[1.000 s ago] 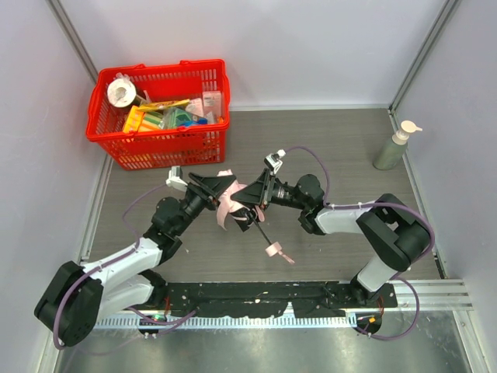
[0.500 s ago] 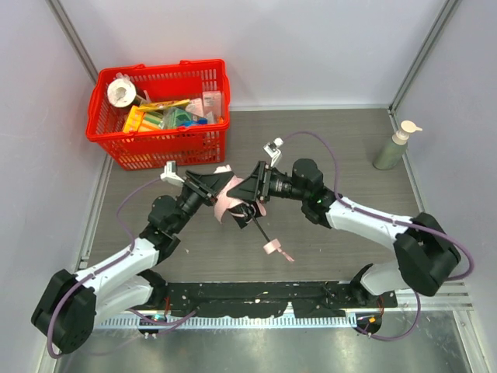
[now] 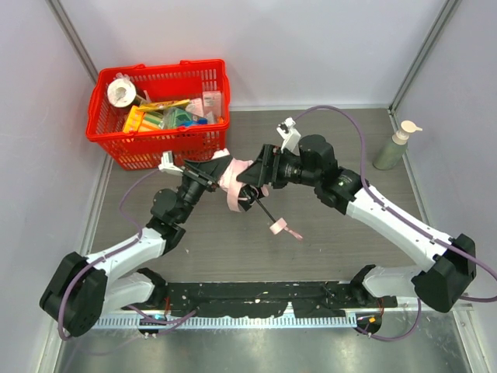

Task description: Put away the umbrella

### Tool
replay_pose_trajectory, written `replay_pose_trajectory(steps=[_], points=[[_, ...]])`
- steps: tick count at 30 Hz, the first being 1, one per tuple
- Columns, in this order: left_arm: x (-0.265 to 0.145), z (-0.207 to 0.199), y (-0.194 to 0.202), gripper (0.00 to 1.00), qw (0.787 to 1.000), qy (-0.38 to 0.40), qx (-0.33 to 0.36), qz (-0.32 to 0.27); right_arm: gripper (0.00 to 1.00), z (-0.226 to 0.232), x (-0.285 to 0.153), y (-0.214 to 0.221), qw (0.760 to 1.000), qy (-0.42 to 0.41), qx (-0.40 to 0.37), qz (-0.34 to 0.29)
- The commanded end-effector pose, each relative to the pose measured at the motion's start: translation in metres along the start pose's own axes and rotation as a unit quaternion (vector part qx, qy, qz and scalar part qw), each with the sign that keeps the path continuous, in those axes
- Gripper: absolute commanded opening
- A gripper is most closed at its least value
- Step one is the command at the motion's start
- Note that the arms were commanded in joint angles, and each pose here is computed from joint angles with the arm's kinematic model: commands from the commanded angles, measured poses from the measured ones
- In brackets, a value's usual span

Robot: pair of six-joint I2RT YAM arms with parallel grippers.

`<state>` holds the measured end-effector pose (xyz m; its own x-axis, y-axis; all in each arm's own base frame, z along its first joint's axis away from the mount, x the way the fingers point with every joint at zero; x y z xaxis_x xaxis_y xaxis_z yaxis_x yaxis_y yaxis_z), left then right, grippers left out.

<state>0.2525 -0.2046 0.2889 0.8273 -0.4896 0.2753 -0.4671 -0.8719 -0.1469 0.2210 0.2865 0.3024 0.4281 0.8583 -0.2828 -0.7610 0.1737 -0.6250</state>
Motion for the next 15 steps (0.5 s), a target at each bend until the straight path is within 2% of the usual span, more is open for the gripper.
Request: replay_pose_trajectory(steps=[1,5,7,9,15], points=[[0.011,-0.064,-0.017,0.0,0.99,0.133,0.023,-0.039,0.83,0.018,-0.025,-0.022,0.999,0.011,-0.027,-0.036],[0.016,-0.073,-0.023,0.0,0.986,0.147,0.052,-0.052,0.83,0.028,-0.037,-0.03,0.998,0.012,-0.026,-0.049],[0.019,-0.077,-0.029,0.0,0.985,0.152,0.059,-0.06,0.83,0.029,-0.048,-0.04,0.996,0.027,-0.009,-0.086],[0.021,-0.085,-0.036,0.0,0.982,0.168,0.06,-0.069,0.84,0.022,-0.061,-0.055,0.987,0.065,0.038,-0.139],[0.027,-0.109,-0.05,0.0,0.971,0.222,0.041,-0.083,0.89,-0.014,-0.099,-0.088,0.958,0.177,0.1,-0.203]])
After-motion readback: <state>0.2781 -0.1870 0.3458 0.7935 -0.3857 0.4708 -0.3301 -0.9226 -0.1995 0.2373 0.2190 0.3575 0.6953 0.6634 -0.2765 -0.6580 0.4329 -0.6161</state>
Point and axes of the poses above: each gripper's point midway between its finger pads, its own x axis out along the fingers, its own z axis along the line the jaws close on, y = z × x, the point moved 5 cm from there along -x, back along the fingers, and after that the axes turned 1 degree about -x, right-handed, at the moved point
